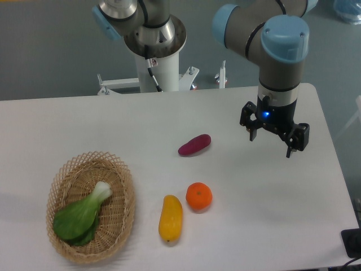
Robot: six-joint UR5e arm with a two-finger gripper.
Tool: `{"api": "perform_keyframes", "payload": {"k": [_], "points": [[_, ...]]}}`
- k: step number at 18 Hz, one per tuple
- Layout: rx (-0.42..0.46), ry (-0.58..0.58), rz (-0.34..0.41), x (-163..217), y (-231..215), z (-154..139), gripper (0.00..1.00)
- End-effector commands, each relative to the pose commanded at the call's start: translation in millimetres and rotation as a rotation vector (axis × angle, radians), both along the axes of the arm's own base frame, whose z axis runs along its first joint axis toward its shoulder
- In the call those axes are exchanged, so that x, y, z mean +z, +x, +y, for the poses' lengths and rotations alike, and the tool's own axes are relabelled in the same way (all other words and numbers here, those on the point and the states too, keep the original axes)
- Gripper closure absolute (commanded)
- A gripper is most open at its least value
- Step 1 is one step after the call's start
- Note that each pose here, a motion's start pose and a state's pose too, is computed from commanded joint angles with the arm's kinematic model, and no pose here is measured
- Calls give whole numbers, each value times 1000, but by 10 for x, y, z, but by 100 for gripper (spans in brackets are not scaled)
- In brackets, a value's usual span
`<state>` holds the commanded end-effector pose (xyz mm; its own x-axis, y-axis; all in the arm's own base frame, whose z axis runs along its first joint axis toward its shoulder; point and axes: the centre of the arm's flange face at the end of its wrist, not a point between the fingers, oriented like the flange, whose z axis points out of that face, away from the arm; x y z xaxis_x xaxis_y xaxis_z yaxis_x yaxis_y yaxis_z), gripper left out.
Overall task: Pick up the orange from the table
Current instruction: 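Move the open gripper down and over the small orange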
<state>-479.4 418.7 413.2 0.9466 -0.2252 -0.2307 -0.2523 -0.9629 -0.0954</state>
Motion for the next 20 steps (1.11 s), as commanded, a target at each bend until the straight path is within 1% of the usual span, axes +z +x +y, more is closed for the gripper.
{"api": "perform_keyframes", "payload": {"k": [2, 8, 13, 17, 20], "points": [[3, -5, -10, -65, 30, 4, 0], [22, 3, -19, -88, 52, 31, 0], [90, 12, -47, -201, 90, 109, 0], [136, 23, -74, -387, 102, 215, 0], [167, 35, -80, -605, 210, 286, 0]]}}
